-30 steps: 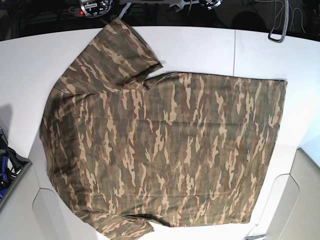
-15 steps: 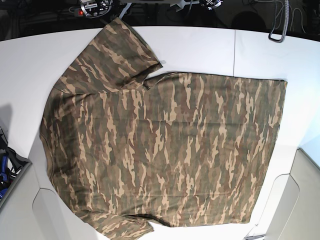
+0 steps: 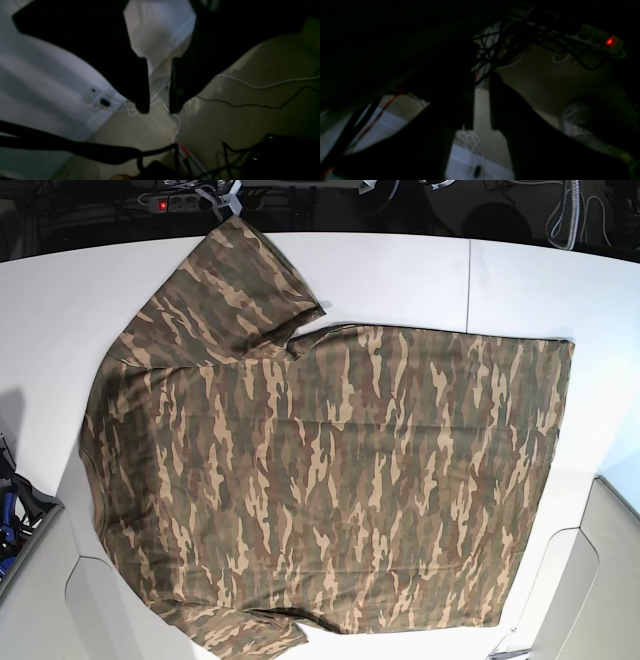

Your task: Fold the T-shirt properly

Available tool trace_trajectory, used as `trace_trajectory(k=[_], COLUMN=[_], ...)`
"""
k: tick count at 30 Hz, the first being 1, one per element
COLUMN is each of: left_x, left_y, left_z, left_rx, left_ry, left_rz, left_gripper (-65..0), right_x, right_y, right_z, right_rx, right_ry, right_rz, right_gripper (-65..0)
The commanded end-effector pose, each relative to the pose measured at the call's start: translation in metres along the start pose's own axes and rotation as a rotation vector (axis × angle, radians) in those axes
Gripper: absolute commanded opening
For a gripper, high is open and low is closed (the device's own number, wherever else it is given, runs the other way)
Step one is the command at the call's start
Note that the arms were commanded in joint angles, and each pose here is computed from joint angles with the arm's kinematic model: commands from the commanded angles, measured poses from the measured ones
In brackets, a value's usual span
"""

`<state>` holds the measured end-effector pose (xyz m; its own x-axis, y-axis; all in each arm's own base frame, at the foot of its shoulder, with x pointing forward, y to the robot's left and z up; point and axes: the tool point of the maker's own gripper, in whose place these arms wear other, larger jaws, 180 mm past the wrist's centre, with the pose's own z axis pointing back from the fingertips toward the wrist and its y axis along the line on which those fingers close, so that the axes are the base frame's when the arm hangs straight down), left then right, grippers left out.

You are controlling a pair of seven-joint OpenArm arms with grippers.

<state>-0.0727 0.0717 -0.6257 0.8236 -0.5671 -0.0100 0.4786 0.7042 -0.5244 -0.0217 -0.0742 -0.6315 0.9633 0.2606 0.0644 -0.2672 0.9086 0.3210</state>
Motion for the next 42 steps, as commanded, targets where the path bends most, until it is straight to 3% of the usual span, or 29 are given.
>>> trace_trajectory(k=[1,6,10,13,18,24,29,42], left_x=[-0.01,-0.024,-0.031,-0.04,-0.054,-0.055,-0.05,-0.017], left_y=[-0.004,-0.007,0.0,0.007,0.008,-0.006,-0.012,0.021], left_z=[0.002,0.016,0.032,0.047,0.072,0.11,0.145,0.269], left_rx=[-0.015,-0.009,0.025,0.062,0.115,0.152,0.194,0.376], left_ry=[-0.002,-0.074,-0.166,-0.22,-0.252,-0.337,-0.402,-0.614], left_rz=[0.01,0.065,0.179,0.246,0.265,0.237,0.242,0.288], left_gripper=[-50.0,-50.0,-50.0,-50.0,-50.0,-49.9,-49.9,-49.9], right_x=[-0.005,-0.023,-0.031,-0.041,-0.049,-0.028,-0.004,0.091], right_y=[-0.002,-0.014,-0.011,-0.005,0.008,0.02,0.026,-0.009], right_z=[0.005,0.028,0.051,0.069,0.105,0.151,0.188,0.266], right_rx=[0.006,-0.003,0.063,0.105,0.154,0.159,0.174,0.123], right_ry=[-0.007,-0.042,-0.087,-0.065,-0.038,-0.13,-0.186,-0.531], right_rz=[0.007,0.009,-0.02,-0.023,-0.021,0.051,0.032,-0.028], right_gripper=[-55.2,-55.3,-55.3,-55.3,-55.3,-55.3,-55.3,-55.2])
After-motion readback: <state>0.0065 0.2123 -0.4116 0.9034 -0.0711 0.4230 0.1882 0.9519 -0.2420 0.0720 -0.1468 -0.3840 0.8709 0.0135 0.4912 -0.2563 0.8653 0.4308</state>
